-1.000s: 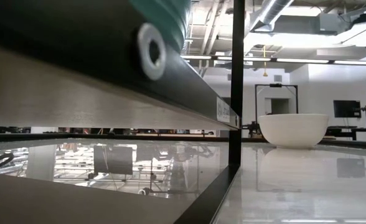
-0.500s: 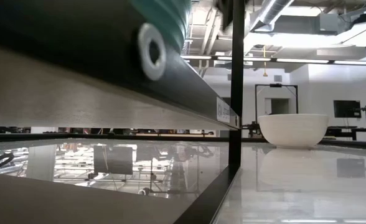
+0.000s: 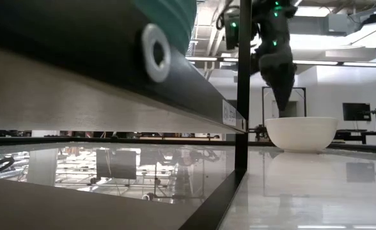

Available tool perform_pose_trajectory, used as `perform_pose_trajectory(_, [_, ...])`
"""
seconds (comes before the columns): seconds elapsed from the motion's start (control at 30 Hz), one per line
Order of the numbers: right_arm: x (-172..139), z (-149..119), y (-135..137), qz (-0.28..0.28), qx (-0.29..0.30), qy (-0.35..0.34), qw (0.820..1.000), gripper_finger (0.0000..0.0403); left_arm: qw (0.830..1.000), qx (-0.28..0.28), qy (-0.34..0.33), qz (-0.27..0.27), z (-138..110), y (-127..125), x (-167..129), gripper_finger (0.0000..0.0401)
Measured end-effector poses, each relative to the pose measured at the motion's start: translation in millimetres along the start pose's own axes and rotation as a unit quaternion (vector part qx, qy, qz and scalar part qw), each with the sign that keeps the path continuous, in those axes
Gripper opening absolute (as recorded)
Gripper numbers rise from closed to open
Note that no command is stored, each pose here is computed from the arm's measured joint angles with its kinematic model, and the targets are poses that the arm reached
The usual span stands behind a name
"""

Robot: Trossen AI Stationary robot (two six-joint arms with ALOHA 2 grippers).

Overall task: Place and stack bowls onto a shelf
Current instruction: Stack the white bowl on top of the blue bowl on the shelf

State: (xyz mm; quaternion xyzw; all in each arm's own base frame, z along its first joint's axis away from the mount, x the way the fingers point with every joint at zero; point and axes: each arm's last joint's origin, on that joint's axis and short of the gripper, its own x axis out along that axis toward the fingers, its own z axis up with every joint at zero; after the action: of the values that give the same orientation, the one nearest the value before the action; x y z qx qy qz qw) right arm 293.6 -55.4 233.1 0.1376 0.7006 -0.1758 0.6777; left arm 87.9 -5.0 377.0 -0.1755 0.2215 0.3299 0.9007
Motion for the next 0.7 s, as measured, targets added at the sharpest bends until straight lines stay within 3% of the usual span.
perform_pose_trajectory(0.2, [15, -1, -17, 0.008, 0.049, -0.023, 0.999, 0.0209, 1.000, 0.000, 0.001, -0.001, 0, 0, 0, 0.0034])
perform_pose_trajectory(0.4, [34, 3, -16, 0.020, 0.057, -0.020, 0.998, 0.0202, 1.000, 0.006, 0.006, 0.004, -1, 1, 0, 0.0034])
perform_pose_trajectory(0.53, [45, 7, -14, 0.016, 0.064, -0.004, 0.998, 0.0150, 1.000, 0.005, 0.015, 0.014, -3, 4, 0, 0.0034])
perform_pose_trajectory(0.7, [47, 6, -10, -0.012, 0.052, -0.002, 0.999, 0.0025, 1.000, 0.000, 0.020, 0.019, -5, 5, 0, 0.0034])
